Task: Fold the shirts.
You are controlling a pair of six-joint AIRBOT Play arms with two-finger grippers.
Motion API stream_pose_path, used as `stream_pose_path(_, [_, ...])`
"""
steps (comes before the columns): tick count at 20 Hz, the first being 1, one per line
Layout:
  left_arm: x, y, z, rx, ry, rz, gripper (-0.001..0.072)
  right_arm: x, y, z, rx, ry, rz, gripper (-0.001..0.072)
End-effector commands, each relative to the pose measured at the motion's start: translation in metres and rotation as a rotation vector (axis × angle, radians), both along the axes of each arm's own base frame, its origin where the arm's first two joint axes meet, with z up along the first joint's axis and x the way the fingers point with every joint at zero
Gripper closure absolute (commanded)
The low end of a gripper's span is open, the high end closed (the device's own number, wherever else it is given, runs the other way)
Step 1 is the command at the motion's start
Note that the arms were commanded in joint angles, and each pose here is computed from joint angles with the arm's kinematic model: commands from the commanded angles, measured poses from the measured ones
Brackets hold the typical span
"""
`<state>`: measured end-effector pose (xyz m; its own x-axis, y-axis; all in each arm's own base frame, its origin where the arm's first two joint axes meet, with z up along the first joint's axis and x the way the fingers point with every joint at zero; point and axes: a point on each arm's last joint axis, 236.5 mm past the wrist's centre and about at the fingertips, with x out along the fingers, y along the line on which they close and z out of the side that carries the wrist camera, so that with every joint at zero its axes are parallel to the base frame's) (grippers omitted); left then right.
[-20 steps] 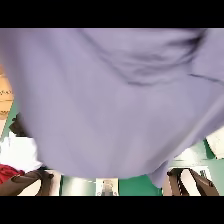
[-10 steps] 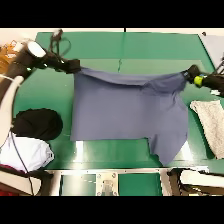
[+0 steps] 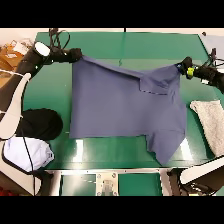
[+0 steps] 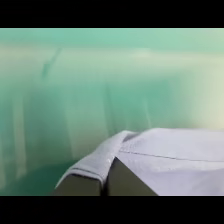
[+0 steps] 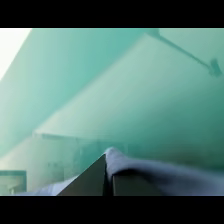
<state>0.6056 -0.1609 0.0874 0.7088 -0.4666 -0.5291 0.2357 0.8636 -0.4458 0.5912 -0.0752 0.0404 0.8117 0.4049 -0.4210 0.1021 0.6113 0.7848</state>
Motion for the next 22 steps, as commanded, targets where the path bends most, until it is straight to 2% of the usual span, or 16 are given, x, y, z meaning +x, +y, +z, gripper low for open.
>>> stream_pose_path(1, [0.011, 0.000, 0.032, -0.007, -0.077, 0.005, 0.0688, 0.016, -0.003, 0.036, -0.013, -0.078, 0.012, 0.0691])
stream_pose_path(3, [0.003, -0.003, 0.023, 0.012, -0.037, -0.026, 0.0688, 0.013, 0.002, 0.035, -0.015, -0.071, 0.037, 0.0691])
stream_pose_path(5, [-0.013, -0.001, 0.002, 0.084, 0.038, -0.077, 0.0688, -0.001, 0.009, 0.020, -0.063, -0.020, 0.114, 0.0691])
stream_pose_path(8, [-0.047, 0.018, -0.043, 0.238, 0.223, -0.133, 0.0688, -0.042, -0.001, -0.023, -0.146, 0.180, 0.214, 0.0693])
stream_pose_path(10, [-0.073, 0.025, -0.074, 0.286, 0.344, -0.172, 0.0688, -0.070, -0.019, -0.041, -0.184, 0.296, 0.234, 0.0694])
stream_pose_path(17, [-0.125, 0.030, -0.149, 0.296, 0.547, -0.210, 0.0688, -0.126, -0.041, -0.095, -0.194, 0.483, 0.256, 0.0693])
stream_pose_path(22, [-0.126, 0.028, -0.170, 0.264, 0.544, -0.172, 0.0688, -0.138, -0.029, -0.126, -0.173, 0.531, 0.246, 0.0693])
